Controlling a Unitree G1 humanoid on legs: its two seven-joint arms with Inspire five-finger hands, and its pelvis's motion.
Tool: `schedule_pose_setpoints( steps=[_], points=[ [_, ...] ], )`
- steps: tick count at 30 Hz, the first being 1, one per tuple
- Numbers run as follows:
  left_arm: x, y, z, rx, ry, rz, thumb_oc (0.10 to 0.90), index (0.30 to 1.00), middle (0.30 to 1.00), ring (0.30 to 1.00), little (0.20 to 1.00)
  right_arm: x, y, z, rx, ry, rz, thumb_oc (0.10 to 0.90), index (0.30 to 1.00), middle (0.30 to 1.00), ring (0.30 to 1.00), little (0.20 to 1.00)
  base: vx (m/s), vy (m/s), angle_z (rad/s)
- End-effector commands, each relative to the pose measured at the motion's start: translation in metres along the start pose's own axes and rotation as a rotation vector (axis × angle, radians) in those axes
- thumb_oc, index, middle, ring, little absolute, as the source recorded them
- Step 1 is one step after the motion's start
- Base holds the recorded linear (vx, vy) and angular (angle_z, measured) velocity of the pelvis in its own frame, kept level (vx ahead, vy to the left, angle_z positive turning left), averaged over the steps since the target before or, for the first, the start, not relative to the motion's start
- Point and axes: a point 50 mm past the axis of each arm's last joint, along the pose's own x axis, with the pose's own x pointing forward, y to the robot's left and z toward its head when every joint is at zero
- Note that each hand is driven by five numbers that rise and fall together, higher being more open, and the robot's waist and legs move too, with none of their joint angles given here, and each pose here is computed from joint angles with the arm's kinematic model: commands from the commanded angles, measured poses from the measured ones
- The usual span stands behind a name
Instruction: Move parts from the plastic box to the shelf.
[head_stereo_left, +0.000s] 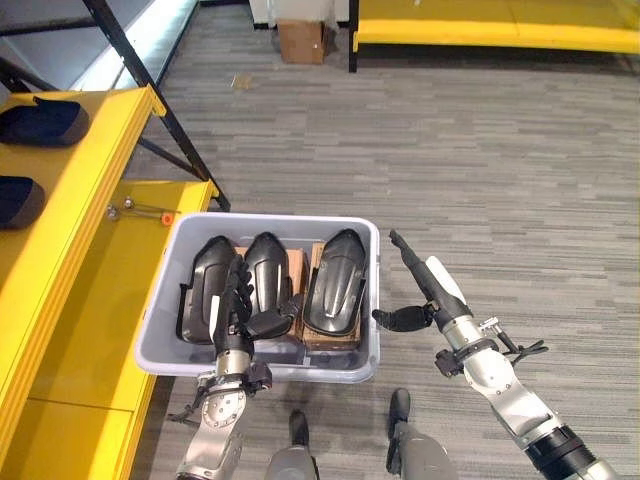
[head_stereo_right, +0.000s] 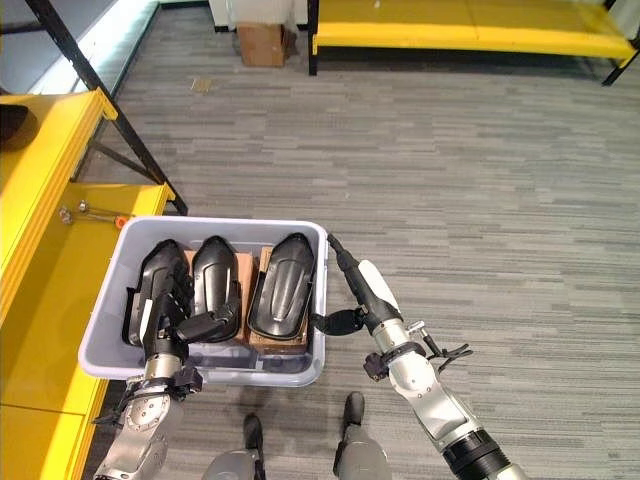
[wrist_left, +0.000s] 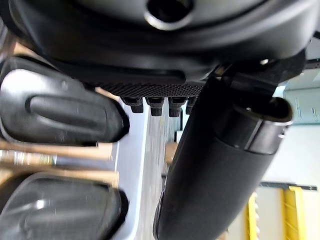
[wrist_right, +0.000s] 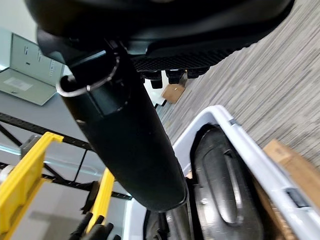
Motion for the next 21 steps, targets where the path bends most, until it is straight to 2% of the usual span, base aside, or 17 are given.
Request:
schedule_pose_setpoints(
  steps=[1, 8, 10, 11, 15, 17, 21],
  points=[
    [0.011, 0.008, 0.056, -0.023, -0.293, 0.008, 0.900, 1.000, 1.000, 1.000, 1.000, 0.014, -0.003, 0.058, 0.033, -0.278, -0.009, 0.900, 1.000, 1.000, 1.000, 1.000, -0.05, 0.130, -0.20],
    [0.012, 0.001, 0.051, -0.049, -0.289, -0.048, 0.900, 1.000, 1.000, 1.000, 1.000, 0.013, -0.006, 0.055, 0.005, -0.239, 0.014, 0.900, 1.000, 1.000, 1.000, 1.000, -0.03, 0.445, -0.18],
    [0.017, -0.012, 0.061, -0.049, -0.325, -0.110, 0.900, 1.000, 1.000, 1.000, 1.000, 0.014, -0.010, 0.056, -0.004, -0.252, -0.032, 0.900, 1.000, 1.000, 1.000, 1.000, -0.11, 0.203, -0.22],
    [0.019, -0.020, 0.063, -0.017, -0.327, -0.156, 0.900, 1.000, 1.000, 1.000, 1.000, 0.015, -0.008, 0.058, -0.009, -0.270, -0.039, 0.900, 1.000, 1.000, 1.000, 1.000, -0.06, 0.072, 0.07],
    [0.017, -0.024, 0.065, 0.005, -0.334, -0.151, 0.900, 1.000, 1.000, 1.000, 1.000, 0.016, 0.000, 0.070, -0.040, -0.328, -0.027, 0.900, 1.000, 1.000, 1.000, 1.000, -0.05, 0.022, 0.28],
    [0.021, -0.022, 0.069, -0.065, -0.328, -0.113, 0.900, 1.000, 1.000, 1.000, 1.000, 0.024, 0.001, 0.076, -0.072, -0.339, -0.045, 0.900, 1.000, 1.000, 1.000, 1.000, -0.14, -0.116, 0.26],
    [0.021, -0.026, 0.069, -0.074, -0.320, -0.132, 0.900, 1.000, 1.000, 1.000, 1.000, 0.030, -0.002, 0.082, -0.118, -0.353, -0.064, 0.900, 1.000, 1.000, 1.000, 1.000, -0.08, -0.025, 0.04]
  ],
)
